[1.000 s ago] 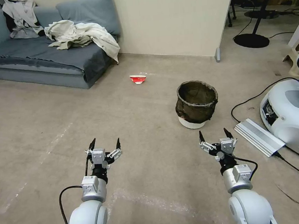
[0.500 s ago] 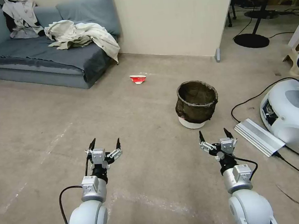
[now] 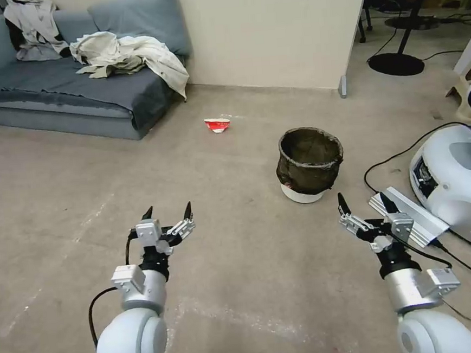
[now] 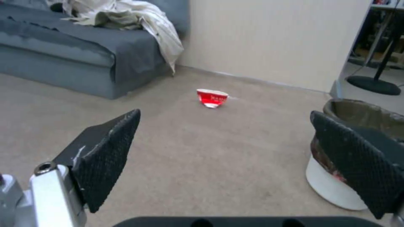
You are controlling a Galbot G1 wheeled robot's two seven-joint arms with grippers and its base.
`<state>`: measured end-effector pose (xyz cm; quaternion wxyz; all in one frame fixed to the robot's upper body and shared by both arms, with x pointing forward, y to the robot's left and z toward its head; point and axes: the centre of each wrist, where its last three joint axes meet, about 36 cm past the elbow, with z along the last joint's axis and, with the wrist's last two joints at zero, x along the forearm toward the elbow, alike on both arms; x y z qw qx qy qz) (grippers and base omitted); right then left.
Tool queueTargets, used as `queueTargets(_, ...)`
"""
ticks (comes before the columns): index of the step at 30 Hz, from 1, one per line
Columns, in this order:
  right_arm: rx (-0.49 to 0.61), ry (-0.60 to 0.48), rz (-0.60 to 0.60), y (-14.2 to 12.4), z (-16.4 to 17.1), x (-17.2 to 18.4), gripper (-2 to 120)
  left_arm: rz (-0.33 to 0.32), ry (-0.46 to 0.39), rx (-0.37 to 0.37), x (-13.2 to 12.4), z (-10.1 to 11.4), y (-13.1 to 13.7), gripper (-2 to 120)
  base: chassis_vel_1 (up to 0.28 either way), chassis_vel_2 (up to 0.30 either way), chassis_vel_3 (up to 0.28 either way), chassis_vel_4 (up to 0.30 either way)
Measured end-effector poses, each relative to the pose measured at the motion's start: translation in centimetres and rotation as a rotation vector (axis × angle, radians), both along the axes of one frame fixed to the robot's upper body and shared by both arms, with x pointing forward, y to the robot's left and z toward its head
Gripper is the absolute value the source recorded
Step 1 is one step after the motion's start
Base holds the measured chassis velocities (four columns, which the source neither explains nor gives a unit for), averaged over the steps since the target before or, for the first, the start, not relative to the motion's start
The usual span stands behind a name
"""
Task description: Pick up the trash can from the floor.
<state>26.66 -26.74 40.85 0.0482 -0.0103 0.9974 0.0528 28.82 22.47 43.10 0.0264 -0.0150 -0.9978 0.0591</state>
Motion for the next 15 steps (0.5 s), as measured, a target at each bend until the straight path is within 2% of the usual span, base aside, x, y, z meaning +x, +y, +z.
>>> queueTargets(15,0.008,-0.014,0.003,-0.02,-0.44,0.19,100,0.005,-0.012,-0.014,0.02,-0.97,-0.10,100,0.000,0.000,0.000,0.000)
